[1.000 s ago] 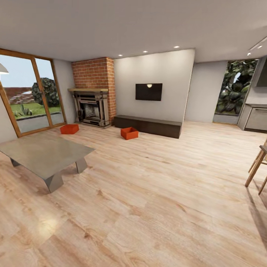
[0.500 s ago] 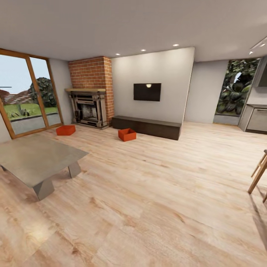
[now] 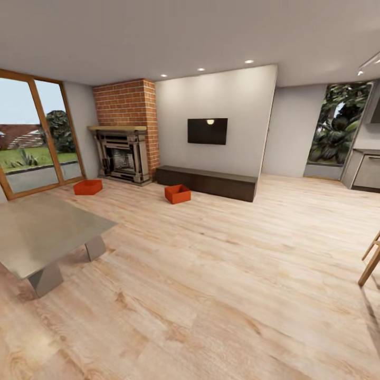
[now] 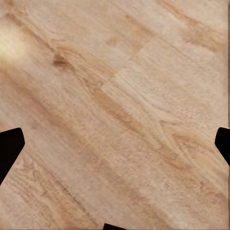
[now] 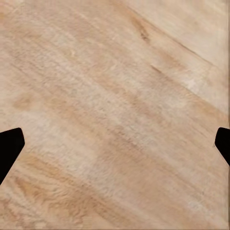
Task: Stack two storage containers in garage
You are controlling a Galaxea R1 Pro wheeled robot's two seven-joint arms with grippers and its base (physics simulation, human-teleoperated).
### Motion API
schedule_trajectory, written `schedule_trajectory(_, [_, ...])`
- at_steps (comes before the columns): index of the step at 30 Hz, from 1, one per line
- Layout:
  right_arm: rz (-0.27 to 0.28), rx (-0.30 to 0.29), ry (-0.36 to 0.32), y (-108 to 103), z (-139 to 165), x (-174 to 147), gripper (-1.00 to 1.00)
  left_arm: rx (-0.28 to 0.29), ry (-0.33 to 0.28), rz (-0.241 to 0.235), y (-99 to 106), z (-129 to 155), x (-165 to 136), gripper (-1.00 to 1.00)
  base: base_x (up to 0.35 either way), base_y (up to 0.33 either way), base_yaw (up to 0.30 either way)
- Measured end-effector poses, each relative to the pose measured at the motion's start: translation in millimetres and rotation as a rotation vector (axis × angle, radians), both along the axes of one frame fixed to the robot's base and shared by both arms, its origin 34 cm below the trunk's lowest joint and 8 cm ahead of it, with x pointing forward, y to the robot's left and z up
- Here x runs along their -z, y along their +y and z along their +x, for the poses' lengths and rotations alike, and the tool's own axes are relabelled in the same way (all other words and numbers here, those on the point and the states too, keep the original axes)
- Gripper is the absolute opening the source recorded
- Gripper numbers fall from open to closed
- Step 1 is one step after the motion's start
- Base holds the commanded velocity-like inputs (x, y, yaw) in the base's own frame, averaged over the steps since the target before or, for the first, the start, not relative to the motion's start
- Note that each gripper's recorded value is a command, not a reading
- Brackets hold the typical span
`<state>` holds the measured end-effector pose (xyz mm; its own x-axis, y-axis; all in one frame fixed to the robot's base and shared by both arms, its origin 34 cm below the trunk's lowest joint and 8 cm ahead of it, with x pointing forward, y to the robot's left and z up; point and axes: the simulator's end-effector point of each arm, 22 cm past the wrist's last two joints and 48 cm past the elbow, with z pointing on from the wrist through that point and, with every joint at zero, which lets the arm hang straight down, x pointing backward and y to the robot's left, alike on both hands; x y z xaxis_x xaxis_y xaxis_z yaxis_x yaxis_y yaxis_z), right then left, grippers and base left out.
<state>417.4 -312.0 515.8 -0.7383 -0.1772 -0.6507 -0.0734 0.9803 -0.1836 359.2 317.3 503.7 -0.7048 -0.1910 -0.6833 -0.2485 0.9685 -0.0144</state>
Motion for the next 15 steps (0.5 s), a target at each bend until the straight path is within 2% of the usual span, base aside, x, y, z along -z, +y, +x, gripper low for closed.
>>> schedule_trajectory(15, [0.000, 0.000, 0.000, 0.0, 0.0, 0.0, 1.00, 0.000, 0.000, 0.000, 0.4, 0.0, 0.0, 1.00, 0.321, -0.167, 0.000])
